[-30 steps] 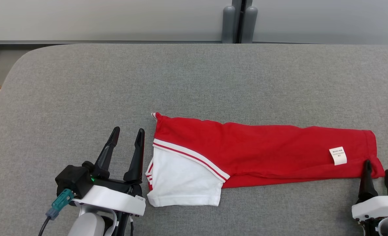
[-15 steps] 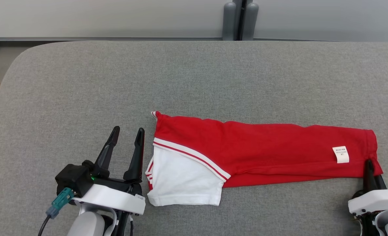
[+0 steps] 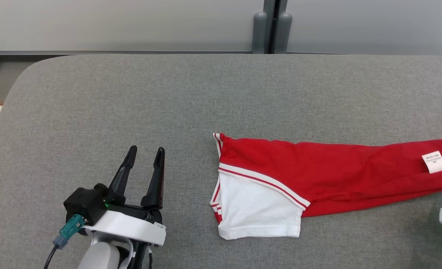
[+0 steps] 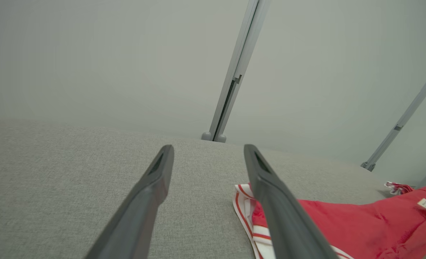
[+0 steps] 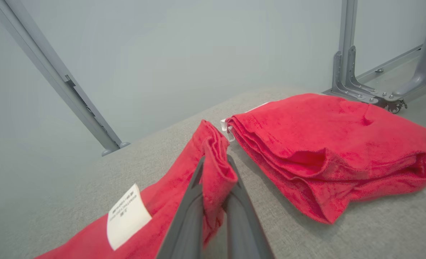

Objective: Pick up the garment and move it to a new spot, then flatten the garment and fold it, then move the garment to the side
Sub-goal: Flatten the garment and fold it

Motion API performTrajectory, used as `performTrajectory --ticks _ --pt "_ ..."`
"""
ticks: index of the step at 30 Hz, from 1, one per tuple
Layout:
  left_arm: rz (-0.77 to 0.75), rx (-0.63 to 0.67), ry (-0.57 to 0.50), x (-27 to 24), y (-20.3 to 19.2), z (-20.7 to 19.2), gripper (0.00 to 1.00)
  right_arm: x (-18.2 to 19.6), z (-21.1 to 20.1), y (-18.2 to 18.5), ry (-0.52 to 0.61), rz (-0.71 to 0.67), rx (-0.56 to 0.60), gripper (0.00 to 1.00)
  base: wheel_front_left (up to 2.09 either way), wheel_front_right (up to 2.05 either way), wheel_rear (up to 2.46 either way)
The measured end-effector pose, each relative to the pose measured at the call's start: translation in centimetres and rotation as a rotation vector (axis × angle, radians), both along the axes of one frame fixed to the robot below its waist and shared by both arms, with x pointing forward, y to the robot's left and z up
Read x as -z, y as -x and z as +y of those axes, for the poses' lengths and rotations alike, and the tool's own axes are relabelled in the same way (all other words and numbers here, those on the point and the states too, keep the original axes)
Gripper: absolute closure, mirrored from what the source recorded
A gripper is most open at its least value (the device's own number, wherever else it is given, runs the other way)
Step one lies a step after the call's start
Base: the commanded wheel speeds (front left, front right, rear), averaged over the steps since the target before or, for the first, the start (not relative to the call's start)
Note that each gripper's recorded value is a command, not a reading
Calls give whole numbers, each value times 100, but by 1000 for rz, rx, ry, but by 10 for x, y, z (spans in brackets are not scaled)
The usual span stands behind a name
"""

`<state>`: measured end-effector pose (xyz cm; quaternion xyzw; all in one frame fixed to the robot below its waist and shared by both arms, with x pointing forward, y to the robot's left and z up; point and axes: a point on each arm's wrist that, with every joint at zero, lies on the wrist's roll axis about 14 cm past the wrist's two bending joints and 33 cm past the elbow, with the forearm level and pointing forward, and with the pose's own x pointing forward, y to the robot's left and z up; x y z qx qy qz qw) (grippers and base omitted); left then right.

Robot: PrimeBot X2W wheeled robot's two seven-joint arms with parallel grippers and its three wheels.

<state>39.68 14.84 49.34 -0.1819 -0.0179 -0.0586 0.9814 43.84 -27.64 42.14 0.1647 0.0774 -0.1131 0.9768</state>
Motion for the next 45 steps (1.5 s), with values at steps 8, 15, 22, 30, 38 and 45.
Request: performTrajectory --ticks 8,15,22,30,38,45 --pt "-5 -3 7 -2 2 1 0 -54 85 -19 -2 -187 -243 100 0 0 0" --pt "-16 -24 9 -6 2 8 0 -77 175 -5 -70 -260 -498 100 0 0 0" --pt "-14 -39 15 -7 5 12 0 -83 256 22 -133 -262 -737 100 0 0 0" --pt "4 -65 23 -2 12 21 0 -56 310 40 -157 -162 -893 100 0 0 0" --pt "21 -119 35 3 20 38 0 -15 342 60 -161 -20 -988 71 0 0 0" --pt "34 -143 42 6 25 45 0 -2 369 88 -194 45 -1087 0 0 0 0"
